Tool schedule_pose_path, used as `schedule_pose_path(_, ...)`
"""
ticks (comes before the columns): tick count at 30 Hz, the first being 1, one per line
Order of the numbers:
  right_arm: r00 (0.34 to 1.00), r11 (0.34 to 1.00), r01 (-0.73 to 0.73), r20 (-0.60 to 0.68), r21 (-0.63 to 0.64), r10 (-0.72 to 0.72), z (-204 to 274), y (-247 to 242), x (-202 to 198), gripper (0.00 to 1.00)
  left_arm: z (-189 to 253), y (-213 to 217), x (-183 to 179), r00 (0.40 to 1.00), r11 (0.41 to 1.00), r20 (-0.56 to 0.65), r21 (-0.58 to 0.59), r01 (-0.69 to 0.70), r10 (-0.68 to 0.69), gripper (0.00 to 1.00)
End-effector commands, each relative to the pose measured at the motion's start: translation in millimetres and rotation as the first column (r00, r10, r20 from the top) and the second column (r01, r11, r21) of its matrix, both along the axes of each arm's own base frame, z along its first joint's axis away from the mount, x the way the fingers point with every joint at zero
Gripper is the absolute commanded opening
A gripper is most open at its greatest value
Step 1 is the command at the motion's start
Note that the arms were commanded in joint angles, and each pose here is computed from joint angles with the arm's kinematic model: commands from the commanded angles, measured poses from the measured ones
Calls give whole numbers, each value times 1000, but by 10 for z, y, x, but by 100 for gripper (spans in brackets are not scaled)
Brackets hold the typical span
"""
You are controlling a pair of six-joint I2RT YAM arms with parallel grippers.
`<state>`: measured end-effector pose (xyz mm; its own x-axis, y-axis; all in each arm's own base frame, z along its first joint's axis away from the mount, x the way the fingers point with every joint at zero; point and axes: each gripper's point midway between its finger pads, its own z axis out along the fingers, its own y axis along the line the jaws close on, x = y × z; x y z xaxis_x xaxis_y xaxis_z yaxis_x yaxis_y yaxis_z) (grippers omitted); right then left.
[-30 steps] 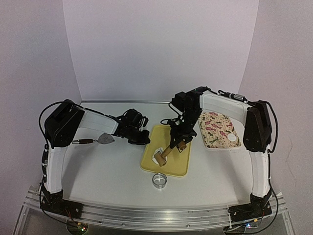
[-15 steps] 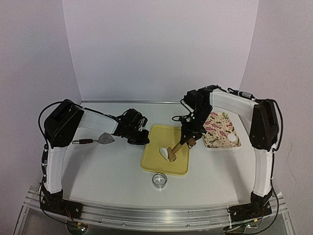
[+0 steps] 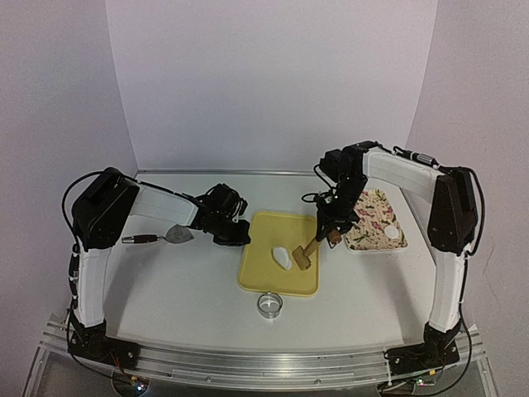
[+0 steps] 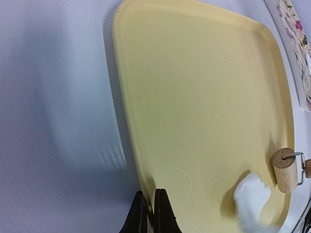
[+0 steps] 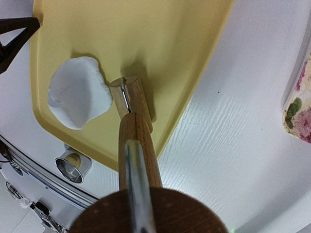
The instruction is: Roll out the dumpling wrappers from the dough
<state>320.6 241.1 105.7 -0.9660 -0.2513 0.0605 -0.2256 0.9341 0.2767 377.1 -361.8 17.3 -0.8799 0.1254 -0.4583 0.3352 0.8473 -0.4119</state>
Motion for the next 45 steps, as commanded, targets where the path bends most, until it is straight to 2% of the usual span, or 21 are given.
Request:
schedule_pose_path(1,1000,932,-2,-24,-362,-7,-331,-724,-70,0,-473,614,-302,988,971,-141,238,-32,67,0)
schedule_pose_path(7,1000,934,9,-3,-358,-11,-229,-717,-21,0,-438,578,-267,989,973,-131,227,-32,63,0)
schedule_pose_path(12,998,947,34,57,-320,-16,95,-653,74,0,-383,503,-214,991,977,-125,212,-21,48,0)
schedule_pose_path(20,983,1000,-14,181,-24,18,869,-116,111,0,-329,229,-189,992,986,-124,156,57,-37,0)
schedule_pose_path(24,978,995,-85,194,47,75,1050,187,-44,0,-335,126,-189,990,987,-128,137,79,-62,0)
schedule_pose_path(33,965,972,-205,190,113,182,1127,807,-417,0,-302,57,-162,991,988,-121,135,78,-62,0)
schedule_pose_path(45,964,957,-249,138,149,229,700,1315,-476,0,-338,47,-215,989,988,-133,136,77,-59,0)
